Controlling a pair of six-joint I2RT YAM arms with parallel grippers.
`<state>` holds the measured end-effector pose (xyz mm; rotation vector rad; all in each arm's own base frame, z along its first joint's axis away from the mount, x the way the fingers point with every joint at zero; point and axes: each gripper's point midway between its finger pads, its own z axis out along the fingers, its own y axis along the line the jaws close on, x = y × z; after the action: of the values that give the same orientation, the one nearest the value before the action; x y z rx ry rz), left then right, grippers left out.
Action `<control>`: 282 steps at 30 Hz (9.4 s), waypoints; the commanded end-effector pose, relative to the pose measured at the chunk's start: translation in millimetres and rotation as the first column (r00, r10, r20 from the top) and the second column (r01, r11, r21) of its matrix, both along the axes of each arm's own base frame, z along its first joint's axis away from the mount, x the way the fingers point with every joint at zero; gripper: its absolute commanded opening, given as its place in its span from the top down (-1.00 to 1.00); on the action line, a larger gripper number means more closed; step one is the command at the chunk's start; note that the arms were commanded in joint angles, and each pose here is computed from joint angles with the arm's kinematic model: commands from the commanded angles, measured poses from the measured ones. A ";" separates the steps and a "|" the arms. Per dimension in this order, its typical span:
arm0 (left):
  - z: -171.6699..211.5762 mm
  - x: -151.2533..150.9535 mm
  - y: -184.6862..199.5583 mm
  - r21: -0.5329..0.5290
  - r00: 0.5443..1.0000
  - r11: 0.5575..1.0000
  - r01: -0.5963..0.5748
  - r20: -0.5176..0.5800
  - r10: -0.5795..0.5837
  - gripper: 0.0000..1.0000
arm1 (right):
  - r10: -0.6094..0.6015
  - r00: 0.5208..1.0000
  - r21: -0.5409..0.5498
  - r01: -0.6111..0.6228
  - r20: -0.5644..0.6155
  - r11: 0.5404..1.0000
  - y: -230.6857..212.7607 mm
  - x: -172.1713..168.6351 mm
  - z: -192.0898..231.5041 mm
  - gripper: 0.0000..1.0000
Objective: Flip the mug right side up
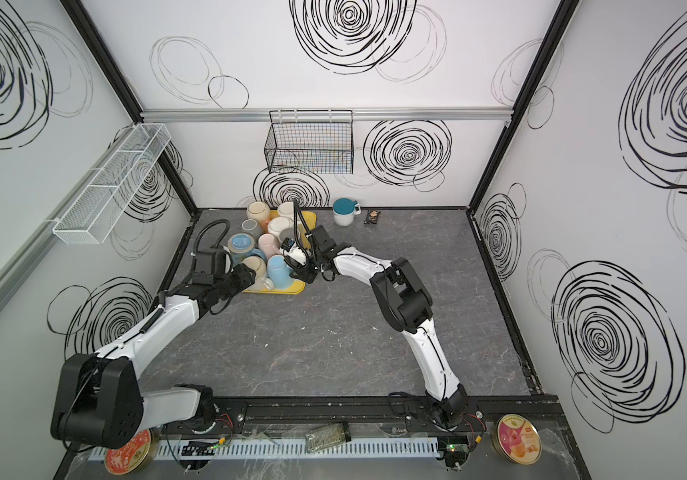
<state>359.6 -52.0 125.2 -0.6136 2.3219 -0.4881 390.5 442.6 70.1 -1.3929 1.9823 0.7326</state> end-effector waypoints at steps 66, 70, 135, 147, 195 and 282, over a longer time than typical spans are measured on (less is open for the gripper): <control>162.1 -36.8 -40.5 -0.168 0.672 0.938 0.303 0.735 -0.086 -0.37 | -0.329 0.935 0.685 0.154 0.132 0.712 -26.4 -17.9 281.2 1.00; 165.8 -35.7 -67.1 -0.199 0.650 0.896 0.396 0.751 -0.120 -0.39 | -0.303 0.949 0.751 0.140 0.083 0.645 -32.1 -21.1 302.3 1.00; 195.0 58.6 -175.7 0.283 0.532 0.781 0.557 0.600 -0.597 1.00 | -0.527 0.847 0.642 0.443 -0.070 0.626 -187.9 -25.5 275.9 -0.17; 106.6 132.8 -255.8 0.693 0.408 0.395 0.603 0.158 -0.899 1.00 | -0.769 0.589 0.345 0.795 -0.247 0.499 -301.4 -24.2 177.5 -0.20; 5.3 193.8 -250.5 0.713 0.202 -0.010 0.701 -0.212 -0.956 0.22 | -0.727 0.532 0.165 0.840 -0.434 0.516 -300.6 -5.0 100.5 -0.18; 9.2 -56.3 0.1 0.270 0.955 0.949 0.161 0.199 -0.218 -0.26 | -0.674 0.714 -0.010 0.685 -0.189 0.728 22.0 63.5 34.0 -0.85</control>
<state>298.2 -50.7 131.4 -0.1858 2.2204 -0.2970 448.6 459.0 98.7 -0.4935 2.3828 0.5464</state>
